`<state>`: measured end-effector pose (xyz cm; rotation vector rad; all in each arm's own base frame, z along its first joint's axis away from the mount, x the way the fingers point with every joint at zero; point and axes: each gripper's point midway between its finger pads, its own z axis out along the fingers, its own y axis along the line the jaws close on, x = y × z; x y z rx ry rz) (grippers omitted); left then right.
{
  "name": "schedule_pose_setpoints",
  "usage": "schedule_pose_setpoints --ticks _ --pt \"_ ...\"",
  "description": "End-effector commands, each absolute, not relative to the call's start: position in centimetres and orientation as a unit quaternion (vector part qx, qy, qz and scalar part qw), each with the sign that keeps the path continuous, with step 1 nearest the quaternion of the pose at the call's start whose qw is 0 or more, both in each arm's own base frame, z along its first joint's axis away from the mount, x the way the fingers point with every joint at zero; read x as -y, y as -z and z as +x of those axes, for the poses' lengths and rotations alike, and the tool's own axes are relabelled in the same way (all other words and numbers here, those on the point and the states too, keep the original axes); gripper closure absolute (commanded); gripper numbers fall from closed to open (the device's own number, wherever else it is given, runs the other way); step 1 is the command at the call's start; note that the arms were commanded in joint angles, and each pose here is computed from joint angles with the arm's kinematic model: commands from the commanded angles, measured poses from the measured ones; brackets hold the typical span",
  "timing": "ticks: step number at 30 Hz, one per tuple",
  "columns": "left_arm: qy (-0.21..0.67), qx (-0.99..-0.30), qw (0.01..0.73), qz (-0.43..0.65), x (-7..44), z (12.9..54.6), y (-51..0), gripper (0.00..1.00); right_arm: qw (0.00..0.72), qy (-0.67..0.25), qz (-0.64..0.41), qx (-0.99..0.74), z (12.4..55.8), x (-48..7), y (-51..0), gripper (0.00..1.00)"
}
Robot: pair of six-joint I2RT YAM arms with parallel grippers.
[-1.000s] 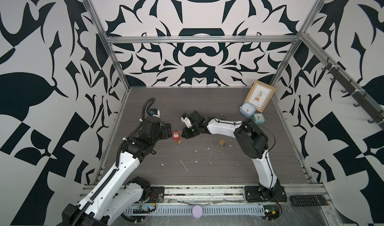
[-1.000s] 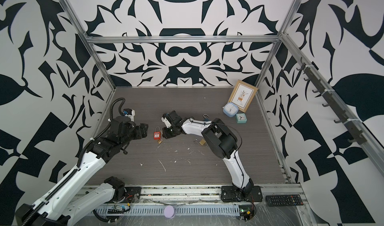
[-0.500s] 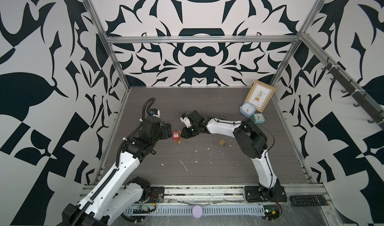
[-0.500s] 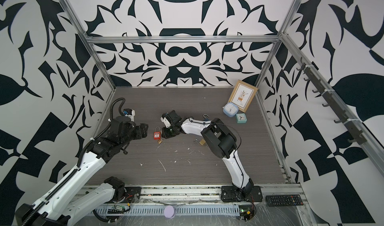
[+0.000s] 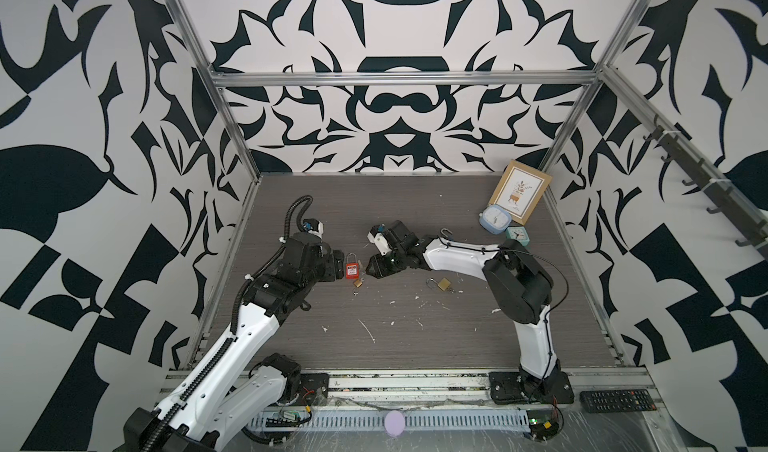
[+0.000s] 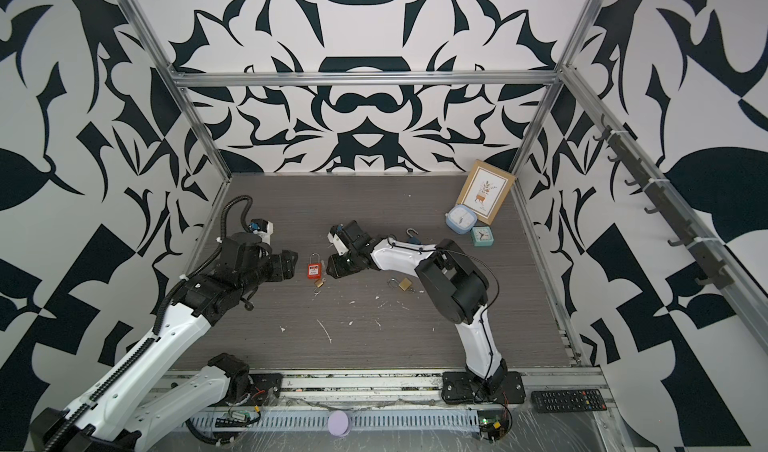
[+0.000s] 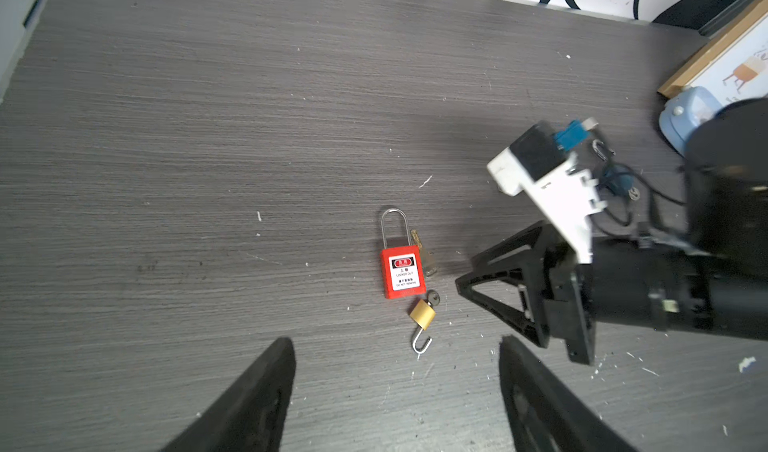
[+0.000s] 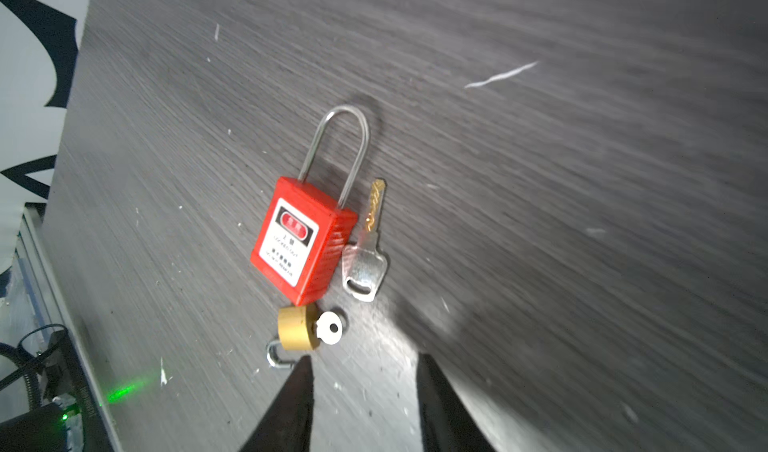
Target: Lock with the key
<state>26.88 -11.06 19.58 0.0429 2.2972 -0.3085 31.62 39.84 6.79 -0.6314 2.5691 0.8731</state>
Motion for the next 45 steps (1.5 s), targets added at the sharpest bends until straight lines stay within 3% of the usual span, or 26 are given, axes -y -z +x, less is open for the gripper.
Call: schedule_pose_setpoints --ticks 1,11,18,21,26,39,45 --pt "0.145 -0.915 0.375 0.023 11.7 25.6 -19.5 0.22 0.26 -0.315 -0.219 -0.886 32.4 -38.4 -13.2 0.5" --pt "0.125 -0.966 0.225 0.027 14.3 22.7 -13.3 0.25 0.296 -0.316 -0.208 -0.877 27.1 -32.1 -15.5 0.26" --pt "0.103 -0.978 0.179 0.012 15.6 22.7 -10.4 0.26 0.279 -0.316 -0.211 -0.882 25.2 -30.9 -14.0 0.25" --pt "0.065 -0.986 0.152 0.005 15.9 23.5 -7.4 0.31 0.277 -0.322 -0.214 -0.88 25.0 -31.0 -14.0 0.25" --pt "0.046 -0.988 0.146 -0.002 16.1 24.5 -5.6 0.41 0.278 -0.328 -0.222 -0.875 24.9 -31.3 -14.1 0.25" --pt "0.047 -0.987 0.153 0.015 18.0 27.1 -2.5 0.47 0.285 -0.329 -0.227 -0.871 24.8 -31.1 -14.5 0.25" --pt "0.025 -0.989 0.141 0.043 18.0 27.5 -1.3 0.57 0.287 -0.326 -0.228 -0.872 25.0 -31.2 -14.8 0.25"
